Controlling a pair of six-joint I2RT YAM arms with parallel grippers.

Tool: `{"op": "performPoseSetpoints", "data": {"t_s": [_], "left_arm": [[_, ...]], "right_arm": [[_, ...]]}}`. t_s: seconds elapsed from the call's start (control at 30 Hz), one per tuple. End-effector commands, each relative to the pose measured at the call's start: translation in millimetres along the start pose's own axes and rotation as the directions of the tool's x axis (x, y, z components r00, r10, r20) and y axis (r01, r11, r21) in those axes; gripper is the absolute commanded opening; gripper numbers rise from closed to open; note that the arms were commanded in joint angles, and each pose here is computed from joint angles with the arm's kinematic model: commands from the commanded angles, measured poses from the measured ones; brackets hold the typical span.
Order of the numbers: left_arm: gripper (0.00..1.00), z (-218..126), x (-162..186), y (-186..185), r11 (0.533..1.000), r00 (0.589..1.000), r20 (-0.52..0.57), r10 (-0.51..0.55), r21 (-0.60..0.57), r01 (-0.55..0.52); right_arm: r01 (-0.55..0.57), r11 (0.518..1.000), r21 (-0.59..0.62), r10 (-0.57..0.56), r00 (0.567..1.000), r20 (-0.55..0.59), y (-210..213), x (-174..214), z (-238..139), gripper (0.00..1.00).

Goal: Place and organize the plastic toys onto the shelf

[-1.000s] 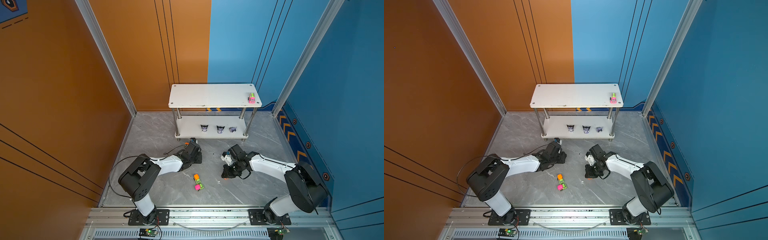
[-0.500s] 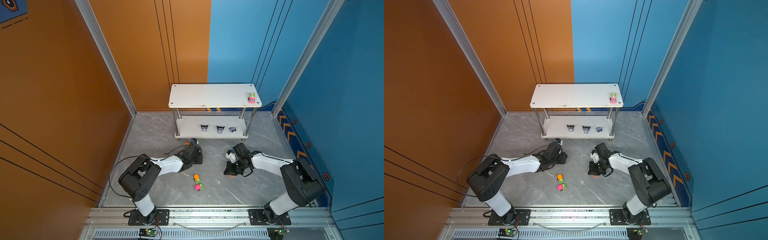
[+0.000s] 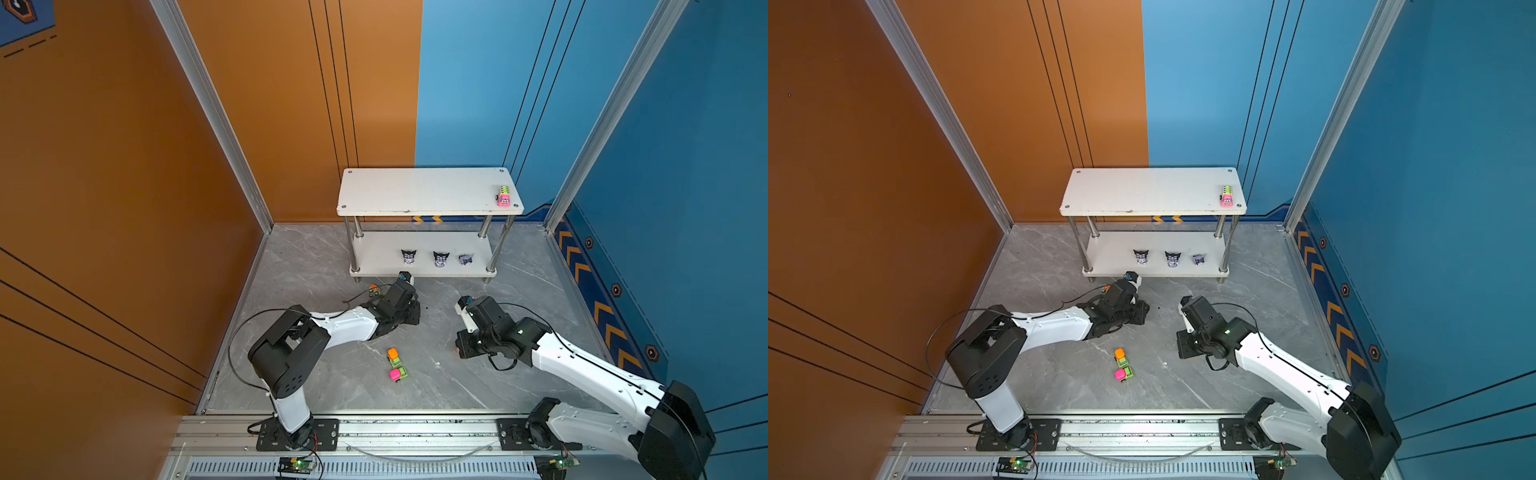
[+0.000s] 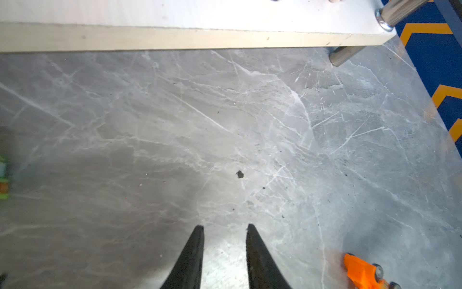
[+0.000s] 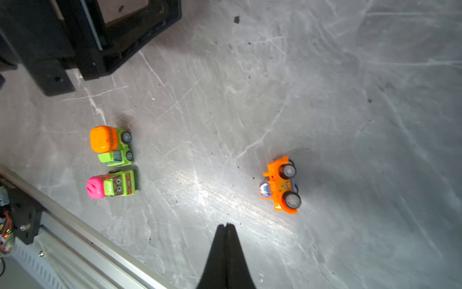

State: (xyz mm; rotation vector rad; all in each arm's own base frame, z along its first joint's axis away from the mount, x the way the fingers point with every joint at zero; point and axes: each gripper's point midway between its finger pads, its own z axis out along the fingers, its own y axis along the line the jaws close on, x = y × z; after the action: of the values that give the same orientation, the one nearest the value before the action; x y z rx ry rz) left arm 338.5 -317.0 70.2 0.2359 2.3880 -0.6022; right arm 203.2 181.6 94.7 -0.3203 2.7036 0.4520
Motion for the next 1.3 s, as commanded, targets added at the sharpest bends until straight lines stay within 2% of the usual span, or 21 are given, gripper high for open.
{"op": "performPoseSetpoints", "data": {"t_s": [0.0,0.27,0.53,0.93,1.27], "left_arm": [[0.31,3,0,-19,0.998,0.999,-0.014,0.034,0.043,-0.033],[0.32,-5,7,-18,0.999,0.999,-0.009,0.038,0.032,-0.038],[0.32,-4,10,-10,0.999,0.999,-0.015,0.032,0.010,-0.032],[0.32,3,13,-7,1.000,0.999,-0.031,0.016,0.008,-0.016],[0.32,2,13,-5,1.000,0.999,-0.032,0.009,0.006,-0.009]], "right_arm": [[-0.042,0.986,0.159,0.046,0.999,-0.024,-33,17,3,0.00],[-0.086,0.986,0.141,0.088,0.996,-0.004,-48,-19,16,0.00],[-0.059,0.993,0.105,0.062,0.998,-0.026,-40,-38,29,0.00],[-0.070,0.995,0.077,0.078,0.991,-0.107,-37,-18,48,0.00],[-0.085,0.991,0.105,0.097,0.989,-0.113,-47,-12,49,0.00]]}}
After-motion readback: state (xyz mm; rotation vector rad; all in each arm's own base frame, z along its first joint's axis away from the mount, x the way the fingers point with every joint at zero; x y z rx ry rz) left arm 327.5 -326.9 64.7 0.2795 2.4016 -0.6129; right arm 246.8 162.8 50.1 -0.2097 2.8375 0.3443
